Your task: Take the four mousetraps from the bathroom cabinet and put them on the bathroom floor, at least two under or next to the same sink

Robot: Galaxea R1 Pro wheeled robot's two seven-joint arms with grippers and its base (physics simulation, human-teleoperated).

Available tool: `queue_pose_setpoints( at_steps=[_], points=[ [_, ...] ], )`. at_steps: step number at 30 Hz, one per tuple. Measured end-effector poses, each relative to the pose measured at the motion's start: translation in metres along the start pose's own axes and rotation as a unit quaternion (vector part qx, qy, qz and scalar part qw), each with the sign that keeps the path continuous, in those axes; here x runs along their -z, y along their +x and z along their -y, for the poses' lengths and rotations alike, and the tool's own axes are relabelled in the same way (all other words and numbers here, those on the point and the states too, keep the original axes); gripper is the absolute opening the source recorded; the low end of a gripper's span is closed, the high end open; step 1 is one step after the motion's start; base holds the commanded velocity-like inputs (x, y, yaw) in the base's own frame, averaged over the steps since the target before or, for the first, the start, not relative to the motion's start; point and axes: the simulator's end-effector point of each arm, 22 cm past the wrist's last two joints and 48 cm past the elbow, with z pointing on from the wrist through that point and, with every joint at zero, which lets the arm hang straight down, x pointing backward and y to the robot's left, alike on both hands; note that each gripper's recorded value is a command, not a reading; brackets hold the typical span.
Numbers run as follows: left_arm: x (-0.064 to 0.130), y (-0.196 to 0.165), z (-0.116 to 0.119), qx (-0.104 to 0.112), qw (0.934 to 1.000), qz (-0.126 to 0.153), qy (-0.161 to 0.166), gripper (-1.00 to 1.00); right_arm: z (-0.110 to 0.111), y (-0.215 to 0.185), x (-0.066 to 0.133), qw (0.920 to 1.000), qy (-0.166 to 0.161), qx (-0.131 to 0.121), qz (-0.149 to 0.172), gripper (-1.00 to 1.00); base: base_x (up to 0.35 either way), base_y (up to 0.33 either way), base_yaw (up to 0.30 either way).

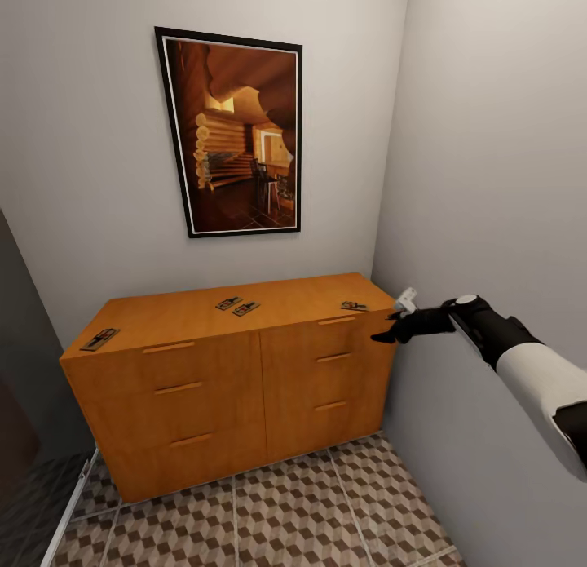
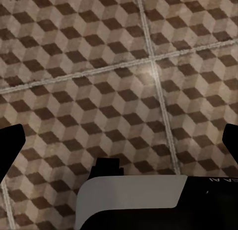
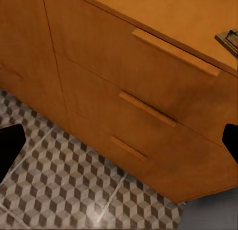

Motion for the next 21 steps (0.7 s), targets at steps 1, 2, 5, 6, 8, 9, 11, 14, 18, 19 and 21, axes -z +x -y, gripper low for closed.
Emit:
queue_pose_setpoints(
  at_steps=[1,2,5,6,8,9,11,14,18,19,21],
  points=[
    [0.0,0.0,0.0,0.0,1.0,0.0,0.0,1.0,-0.004,0.001,0.002,0.9999,-0.011,0.001,0.0,1.0,0.0,0.0,0.0],
    [0.0,0.0,0.0,0.0,1.0,0.0,0.0,1.0,-0.012,0.002,0.005,0.9994,-0.034,0.002,-0.001,1.0,0.0,0.0,0.0],
    [0.0,0.0,0.0,0.0,1.0,0.0,0.0,1.0,-0.026,0.005,0.013,0.9973,-0.074,0.003,-0.001,1.0,0.0,0.0,0.0],
    [0.0,0.0,0.0,0.0,1.0,0.0,0.0,1.0,-0.028,0.006,0.015,0.9968,-0.08,0.003,-0.001,1.0,0.0,0.0,0.0],
    [0.0,0.0,0.0,0.0,1.0,0.0,0.0,1.0,-0.03,0.009,0.019,0.9958,-0.091,0.003,-0.003,1.0,0.0,0.0,0.0],
    [0.0,0.0,0.0,0.0,1.0,0.0,0.0,1.0,-0.03,0.011,0.022,0.9956,-0.094,0.003,-0.004,1.0,0.0,0.0,0.0],
    [0.0,0.0,0.0,0.0,1.0,0.0,0.0,1.0,-0.027,0.014,0.026,0.9956,-0.094,0.001,-0.005,1.0,0.0,0.0,0.0],
    [0.0,0.0,0.0,0.0,1.0,0.0,0.0,1.0,-0.02,0.021,0.034,0.996,-0.088,-0.002,-0.009,1.0,0.0,0.0,0.0],
    [0.0,0.0,0.0,0.0,1.0,0.0,0.0,1.0,-0.014,0.026,0.04,0.9963,-0.085,-0.006,-0.012,1.0,0.0,0.0,0.0],
    [0.0,0.0,0.0,0.0,1.0,0.0,0.0,1.0,-0.014,0.027,0.04,0.9964,-0.084,-0.007,-0.012,1.0,0.0,0.0,0.0],
    [0.0,0.001,0.0,0.0,1.0,0.0,0.0,1.0,-0.012,0.028,0.043,0.9965,-0.083,-0.006,-0.011,1.0,0.0,0.0,0.0]
  ],
)
